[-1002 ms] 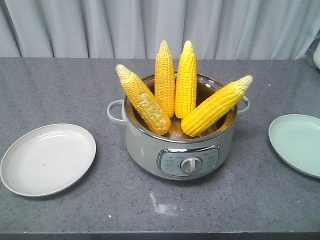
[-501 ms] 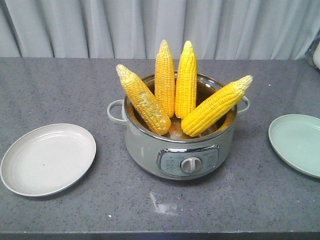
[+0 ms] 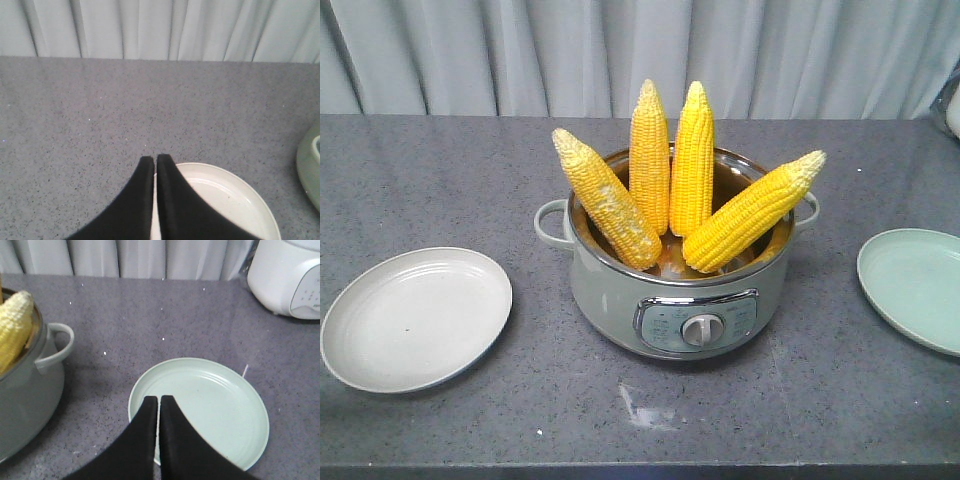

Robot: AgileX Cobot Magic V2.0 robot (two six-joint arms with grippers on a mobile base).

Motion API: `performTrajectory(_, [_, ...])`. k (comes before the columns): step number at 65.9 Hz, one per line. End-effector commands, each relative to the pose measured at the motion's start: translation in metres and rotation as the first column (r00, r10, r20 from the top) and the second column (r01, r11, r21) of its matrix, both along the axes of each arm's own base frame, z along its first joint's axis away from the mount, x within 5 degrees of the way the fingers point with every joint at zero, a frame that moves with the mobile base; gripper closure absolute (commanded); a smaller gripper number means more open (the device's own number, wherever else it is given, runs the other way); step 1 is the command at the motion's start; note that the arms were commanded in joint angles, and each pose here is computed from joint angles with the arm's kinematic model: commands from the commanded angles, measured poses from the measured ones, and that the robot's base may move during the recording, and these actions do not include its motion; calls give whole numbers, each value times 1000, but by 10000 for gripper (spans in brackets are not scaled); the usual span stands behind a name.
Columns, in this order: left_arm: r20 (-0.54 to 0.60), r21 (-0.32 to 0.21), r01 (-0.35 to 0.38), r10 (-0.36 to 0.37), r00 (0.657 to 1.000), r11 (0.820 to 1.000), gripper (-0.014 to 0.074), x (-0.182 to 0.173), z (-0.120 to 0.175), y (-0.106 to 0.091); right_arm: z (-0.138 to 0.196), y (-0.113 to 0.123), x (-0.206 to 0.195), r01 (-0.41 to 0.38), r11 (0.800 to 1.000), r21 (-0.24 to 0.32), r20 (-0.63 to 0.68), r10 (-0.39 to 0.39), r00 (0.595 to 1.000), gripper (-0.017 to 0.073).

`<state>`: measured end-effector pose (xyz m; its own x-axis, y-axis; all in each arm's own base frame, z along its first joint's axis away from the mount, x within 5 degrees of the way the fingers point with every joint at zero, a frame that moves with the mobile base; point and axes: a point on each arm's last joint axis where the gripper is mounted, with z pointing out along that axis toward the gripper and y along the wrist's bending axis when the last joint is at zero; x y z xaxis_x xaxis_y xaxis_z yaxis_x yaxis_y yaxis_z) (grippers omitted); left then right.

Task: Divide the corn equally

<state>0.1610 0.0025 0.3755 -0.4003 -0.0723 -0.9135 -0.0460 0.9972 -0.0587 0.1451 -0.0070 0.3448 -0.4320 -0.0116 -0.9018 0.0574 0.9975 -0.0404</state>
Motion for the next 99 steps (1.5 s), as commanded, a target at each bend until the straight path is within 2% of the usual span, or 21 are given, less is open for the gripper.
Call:
performTrajectory(1, [69, -11, -3, 4, 998, 1000, 600, 9, 12, 0, 8, -1, 12, 0, 1000, -8, 31, 1, 1000, 565])
performTrajectory(16, [20, -11, -4, 4, 1000, 1000, 597, 18, 4, 0, -7, -2, 24, 6, 1000, -5, -88, -6, 996, 559])
performTrajectory(24, [11, 1, -3, 3, 1000, 1000, 540, 17, 3, 1, -9, -2, 25, 7, 1000, -4, -106, -8, 994, 506])
performTrajectory(32, [8, 2, -2, 2, 1000, 1000, 393, 17, 3, 1, -10, -2, 24, 8, 1000, -4, -117, -9, 993, 363])
performTrajectory(41, [-25, 7, 6, -6, 1000, 1000, 172, 16, 1, 0, -10, -1, 24, 6, 1000, 8, -114, -5, 993, 106])
performTrajectory(47, [-58, 31, 50, -48, 997, 998, 55, 14, 0, -2, -10, 0, 24, -3, 1000, 19, -112, 5, 994, -34])
performTrajectory(53, [-59, 26, 129, -127, 990, 991, -2, 12, 5, -9, -9, 3, 26, -40, 999, 20, -103, 42, 994, -125])
performTrajectory(60, [-38, 36, 257, -256, 966, 966, -13, 10, 14, -21, -10, 9, 29, -103, 994, 41, -104, 106, 989, -138])
performTrajectory(73, [0, 99, 458, -460, 888, 883, -8, 5, 20, -45, -8, 23, 45, -251, 964, 92, -94, 259, 961, -94])
performTrajectory(77, [1, 112, 496, -499, 867, 861, -2, 3, 20, -51, -5, 27, 51, -293, 950, 105, -81, 302, 950, -74])
performTrajectory(83, [0, 115, 534, -537, 844, 838, 4, 1, 20, -58, 2, 31, 64, -339, 933, 124, -54, 348, 936, -53])
performTrajectory(88, [-1, 117, 560, -564, 826, 820, 4, -1, 20, -63, 2, 35, 77, -380, 918, 116, -54, 388, 920, -48])
performTrajectory(92, [-1, 119, 574, -578, 816, 810, 4, -2, 20, -66, 4, 42, 86, -407, 908, 101, -50, 413, 909, -46])
performTrajectory(99, [0, 125, 582, -587, 810, 803, 4, -2, 20, -67, 3, 55, 105, -428, 899, 94, -38, 432, 901, -45])
